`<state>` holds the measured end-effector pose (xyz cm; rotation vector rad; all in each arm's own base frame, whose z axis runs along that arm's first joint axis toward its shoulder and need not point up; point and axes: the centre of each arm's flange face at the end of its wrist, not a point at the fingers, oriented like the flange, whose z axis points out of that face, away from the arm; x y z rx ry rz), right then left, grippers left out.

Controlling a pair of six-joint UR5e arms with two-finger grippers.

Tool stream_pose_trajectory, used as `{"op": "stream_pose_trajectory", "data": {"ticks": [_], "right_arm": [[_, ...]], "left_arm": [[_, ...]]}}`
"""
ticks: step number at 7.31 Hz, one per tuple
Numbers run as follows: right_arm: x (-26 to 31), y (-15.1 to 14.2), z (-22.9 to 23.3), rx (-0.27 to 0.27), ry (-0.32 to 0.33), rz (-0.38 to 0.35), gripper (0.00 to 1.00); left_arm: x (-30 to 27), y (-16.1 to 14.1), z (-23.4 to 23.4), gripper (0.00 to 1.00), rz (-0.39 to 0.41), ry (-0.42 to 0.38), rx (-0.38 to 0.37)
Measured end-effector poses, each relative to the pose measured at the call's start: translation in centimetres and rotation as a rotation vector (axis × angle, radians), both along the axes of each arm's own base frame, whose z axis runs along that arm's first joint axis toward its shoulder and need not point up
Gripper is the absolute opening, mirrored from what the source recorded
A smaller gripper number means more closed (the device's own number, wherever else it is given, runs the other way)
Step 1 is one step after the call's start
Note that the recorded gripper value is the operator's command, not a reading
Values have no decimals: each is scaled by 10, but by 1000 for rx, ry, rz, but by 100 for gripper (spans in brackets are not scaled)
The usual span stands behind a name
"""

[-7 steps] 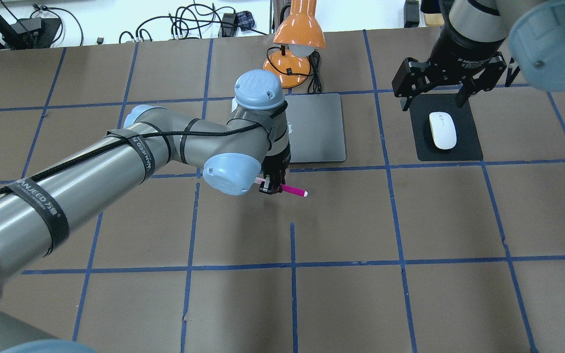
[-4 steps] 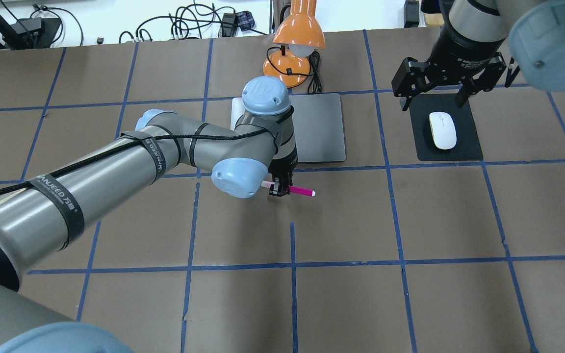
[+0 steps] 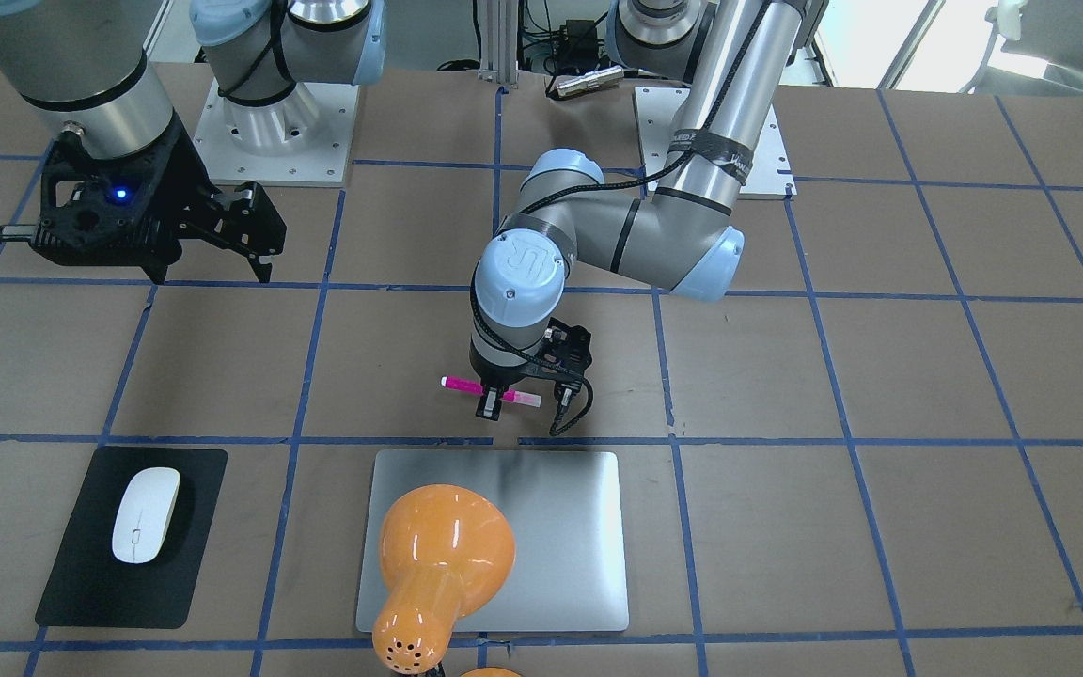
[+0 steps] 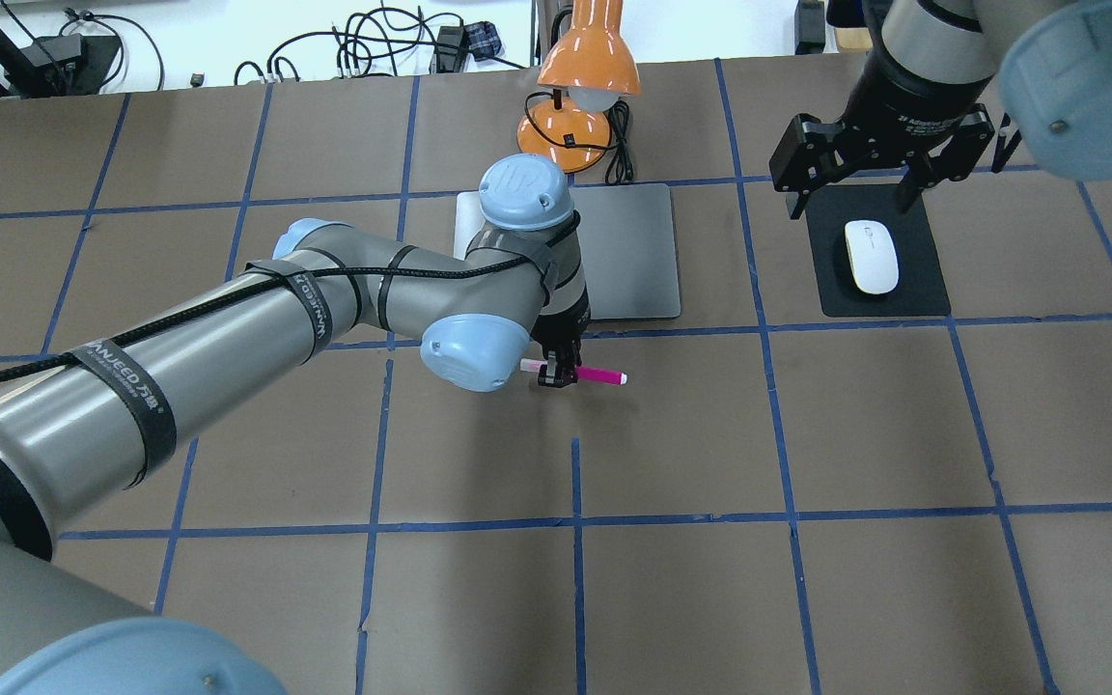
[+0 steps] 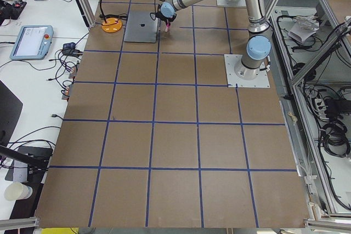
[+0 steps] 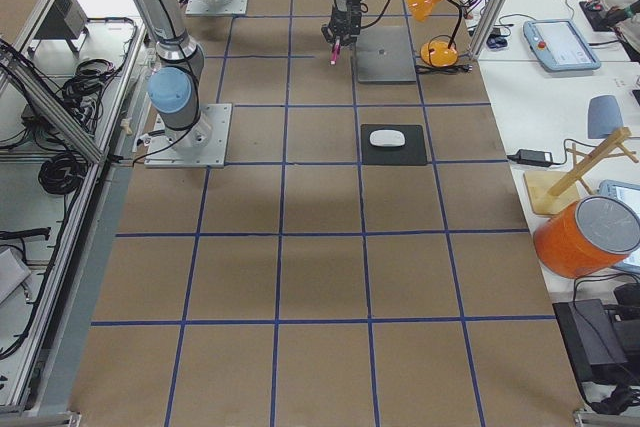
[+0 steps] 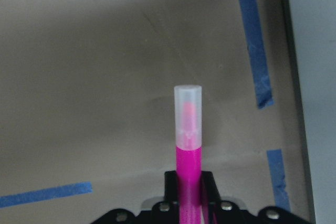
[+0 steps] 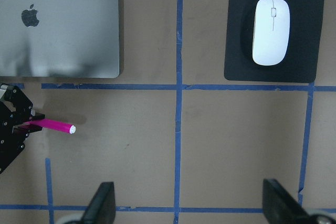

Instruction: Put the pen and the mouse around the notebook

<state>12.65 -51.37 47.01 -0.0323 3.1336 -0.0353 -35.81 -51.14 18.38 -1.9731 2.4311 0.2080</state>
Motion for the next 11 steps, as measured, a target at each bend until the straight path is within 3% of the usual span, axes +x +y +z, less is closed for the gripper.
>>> {"op": "stream_pose_trajectory", "data": {"ticks": [1,2,5,8,10,11], "right_arm": [[0,0,0,1,0,-1,100],[0,0,0,1,0,0,100],[0,0,0,-2,2,6,100],[0,0,0,-1,3,5,100],[-1,0,0,-1,2,8,100],[-1,0,0,-1,1,9,100]], "left_arm": [[0,0,-3,25,7,-2,5],[-1,0,-5,78,16,-2,9],[1,-2,7,89,-2,12,-10],[14,-10,25,98,-95,23,-45],[46,-24,47,100,-229,35,-52],[65,-28,64,100,-358,46,-60]]}}
